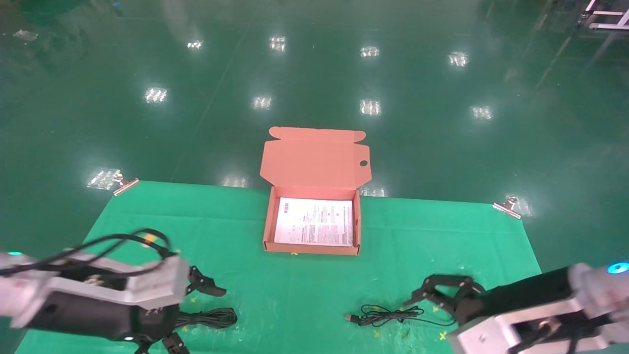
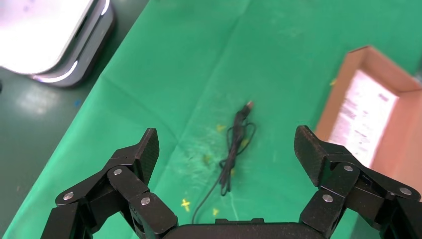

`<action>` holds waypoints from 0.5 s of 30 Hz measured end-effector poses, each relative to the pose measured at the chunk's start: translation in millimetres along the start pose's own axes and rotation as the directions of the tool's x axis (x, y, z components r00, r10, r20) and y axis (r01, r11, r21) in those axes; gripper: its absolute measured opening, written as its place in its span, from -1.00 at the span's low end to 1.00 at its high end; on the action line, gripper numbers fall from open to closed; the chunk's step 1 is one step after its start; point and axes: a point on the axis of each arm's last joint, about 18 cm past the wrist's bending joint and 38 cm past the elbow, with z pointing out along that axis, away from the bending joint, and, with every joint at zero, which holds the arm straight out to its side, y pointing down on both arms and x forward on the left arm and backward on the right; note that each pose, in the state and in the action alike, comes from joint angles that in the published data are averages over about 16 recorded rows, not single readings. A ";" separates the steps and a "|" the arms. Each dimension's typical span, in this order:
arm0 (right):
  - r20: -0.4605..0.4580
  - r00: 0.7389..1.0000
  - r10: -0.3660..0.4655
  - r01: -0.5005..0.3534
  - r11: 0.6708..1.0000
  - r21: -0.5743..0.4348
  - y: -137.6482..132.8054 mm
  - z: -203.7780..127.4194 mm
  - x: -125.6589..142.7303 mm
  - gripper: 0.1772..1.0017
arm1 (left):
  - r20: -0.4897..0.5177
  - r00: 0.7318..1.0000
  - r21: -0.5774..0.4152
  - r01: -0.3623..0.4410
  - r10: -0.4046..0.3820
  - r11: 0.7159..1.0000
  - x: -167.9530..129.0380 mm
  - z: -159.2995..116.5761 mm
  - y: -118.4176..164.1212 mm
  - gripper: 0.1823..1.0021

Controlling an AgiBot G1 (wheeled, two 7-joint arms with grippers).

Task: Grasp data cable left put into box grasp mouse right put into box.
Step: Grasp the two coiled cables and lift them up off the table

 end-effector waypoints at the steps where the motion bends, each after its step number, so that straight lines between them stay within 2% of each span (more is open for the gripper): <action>1: 0.011 1.000 -0.015 0.015 1.000 -0.015 1.9 3.9 -0.3 1.00 | 0.003 1.000 -0.033 -0.008 0.008 0.999 -2.4 4.5 2.1 1.00; 8: 0.063 0.996 -0.066 0.072 0.993 -0.095 15.0 31.1 -4.6 1.00 | 0.031 0.998 -0.221 -0.051 0.060 0.974 -18.2 37.5 18.5 1.00; 15: 0.061 0.996 -0.060 0.071 0.978 -0.197 33.5 57.9 -6.8 1.00 | 0.070 0.995 -0.304 -0.043 0.067 0.952 -32.7 65.9 35.2 1.00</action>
